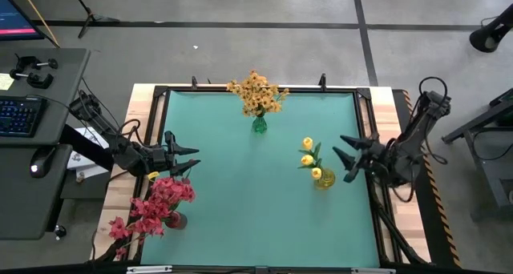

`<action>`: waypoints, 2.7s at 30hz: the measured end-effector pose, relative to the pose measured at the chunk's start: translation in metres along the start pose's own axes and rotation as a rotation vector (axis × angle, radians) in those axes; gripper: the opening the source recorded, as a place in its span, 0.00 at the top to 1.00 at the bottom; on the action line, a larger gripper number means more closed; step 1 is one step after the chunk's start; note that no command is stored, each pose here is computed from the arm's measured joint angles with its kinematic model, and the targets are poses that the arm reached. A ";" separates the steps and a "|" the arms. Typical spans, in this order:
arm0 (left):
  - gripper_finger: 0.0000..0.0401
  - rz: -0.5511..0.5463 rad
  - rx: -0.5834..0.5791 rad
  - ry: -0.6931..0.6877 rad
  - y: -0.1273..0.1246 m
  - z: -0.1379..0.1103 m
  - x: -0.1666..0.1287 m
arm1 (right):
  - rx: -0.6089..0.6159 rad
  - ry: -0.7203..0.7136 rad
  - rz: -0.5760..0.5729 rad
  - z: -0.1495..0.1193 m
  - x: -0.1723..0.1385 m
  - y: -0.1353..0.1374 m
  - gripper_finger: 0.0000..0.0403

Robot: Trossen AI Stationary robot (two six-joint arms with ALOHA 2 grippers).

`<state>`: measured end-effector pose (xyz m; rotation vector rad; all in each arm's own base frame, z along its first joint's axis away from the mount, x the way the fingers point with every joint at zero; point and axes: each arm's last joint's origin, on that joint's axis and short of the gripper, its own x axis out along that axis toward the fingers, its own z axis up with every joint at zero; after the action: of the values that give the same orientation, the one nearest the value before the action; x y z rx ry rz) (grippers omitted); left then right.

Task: Sort flowers into vase by color
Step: Return to Home Position

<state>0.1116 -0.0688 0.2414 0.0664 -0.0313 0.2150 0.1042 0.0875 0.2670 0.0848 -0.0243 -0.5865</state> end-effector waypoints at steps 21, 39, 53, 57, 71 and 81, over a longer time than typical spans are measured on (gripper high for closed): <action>0.66 0.030 0.069 0.004 0.001 0.000 0.000 | -0.010 -0.012 -0.235 -0.001 0.033 -0.020 0.95; 0.66 0.252 0.209 -0.066 0.032 0.014 0.009 | -0.033 0.020 -0.093 -0.004 0.034 -0.017 1.00; 0.66 0.161 0.224 -0.006 0.073 -0.002 0.029 | -0.035 0.051 -0.038 -0.009 0.034 -0.016 1.00; 0.66 0.031 0.157 0.082 0.085 -0.014 0.031 | -0.036 0.086 -0.038 -0.017 0.033 -0.018 1.00; 0.66 -0.034 -0.027 0.193 0.089 -0.093 0.022 | -0.036 0.132 -0.001 -0.023 0.032 -0.019 1.00; 0.66 -0.089 -0.038 0.022 0.077 -0.077 0.022 | -0.035 0.159 0.049 -0.025 0.032 -0.018 1.00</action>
<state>0.1188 0.0167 0.1705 0.0278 -0.0103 0.1260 0.1220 0.0564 0.2405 0.0965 0.1380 -0.5294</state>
